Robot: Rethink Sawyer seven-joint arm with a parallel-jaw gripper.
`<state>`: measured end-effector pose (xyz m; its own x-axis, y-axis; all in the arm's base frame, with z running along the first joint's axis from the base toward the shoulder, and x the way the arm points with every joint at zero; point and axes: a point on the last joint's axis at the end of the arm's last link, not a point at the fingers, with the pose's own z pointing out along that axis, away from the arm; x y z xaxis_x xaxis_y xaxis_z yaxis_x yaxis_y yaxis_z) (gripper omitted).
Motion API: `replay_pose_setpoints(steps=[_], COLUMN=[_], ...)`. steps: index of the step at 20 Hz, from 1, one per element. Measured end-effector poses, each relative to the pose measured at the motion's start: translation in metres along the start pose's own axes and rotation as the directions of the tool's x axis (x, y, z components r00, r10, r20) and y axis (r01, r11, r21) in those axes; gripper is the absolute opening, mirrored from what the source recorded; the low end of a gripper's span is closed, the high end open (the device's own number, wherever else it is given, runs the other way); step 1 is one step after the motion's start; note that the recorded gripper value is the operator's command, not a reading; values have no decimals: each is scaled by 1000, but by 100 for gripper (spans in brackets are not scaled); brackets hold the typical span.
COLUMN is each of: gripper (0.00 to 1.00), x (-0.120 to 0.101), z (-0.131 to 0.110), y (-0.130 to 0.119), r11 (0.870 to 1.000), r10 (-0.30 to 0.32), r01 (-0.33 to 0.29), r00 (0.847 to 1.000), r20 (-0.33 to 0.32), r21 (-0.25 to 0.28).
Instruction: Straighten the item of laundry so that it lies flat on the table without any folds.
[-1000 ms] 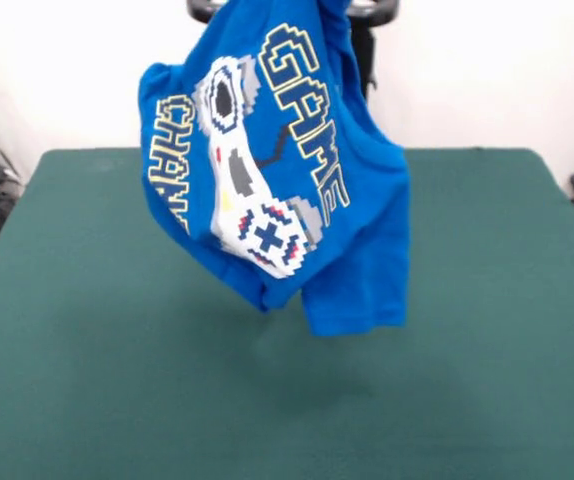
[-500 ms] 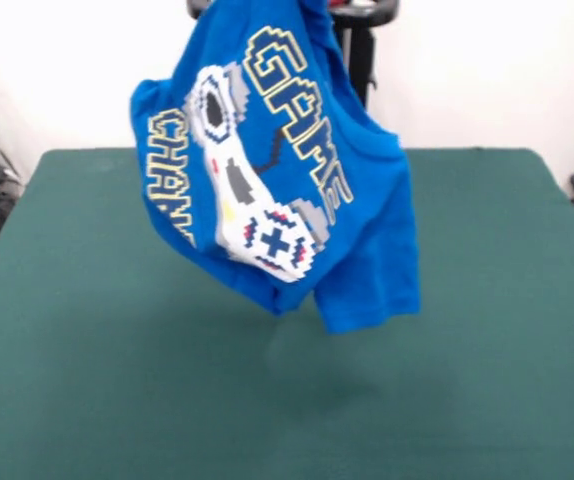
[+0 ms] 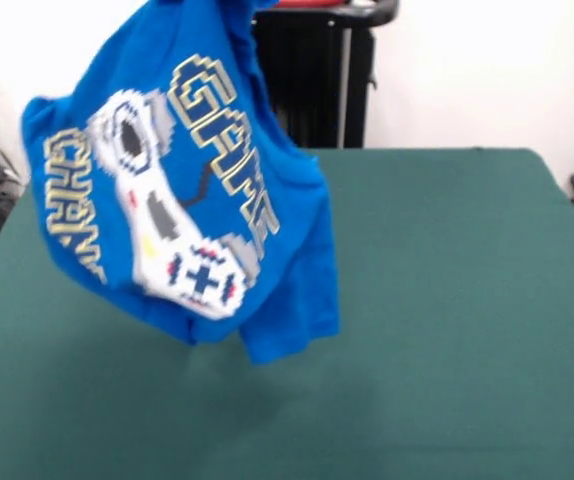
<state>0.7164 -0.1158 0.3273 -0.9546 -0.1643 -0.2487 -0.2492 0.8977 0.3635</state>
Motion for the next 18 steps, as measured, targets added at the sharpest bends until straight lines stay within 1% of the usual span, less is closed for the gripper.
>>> replay_pose_setpoints(steps=[1,2,3,4,6,8,9,14,17,18], gripper=[0,0,0,0,0,0,0,0,0,0], x=[-6,-9,-18,-22,-33,-39,-49,-72,-86,-88], z=[3,4,8,11,16,20,26,38,43,43], y=[-10,-15,-27,-33,-43,-48,-54,-60,-59,-59], r11=[1000,1000,1000,1000,1000,1000,1000,999,999,999], r10=[0,0,-1,-2,-6,-9,-16,-32,-40,-42], r01=[0,0,1,2,6,9,16,32,41,43], r00=[1000,1000,1000,1000,999,999,999,997,997,997], r20=[4,7,17,22,33,40,49,63,69,71], r21=[-4,-6,-9,-9,-6,-5,-2,-3,-9,-8])
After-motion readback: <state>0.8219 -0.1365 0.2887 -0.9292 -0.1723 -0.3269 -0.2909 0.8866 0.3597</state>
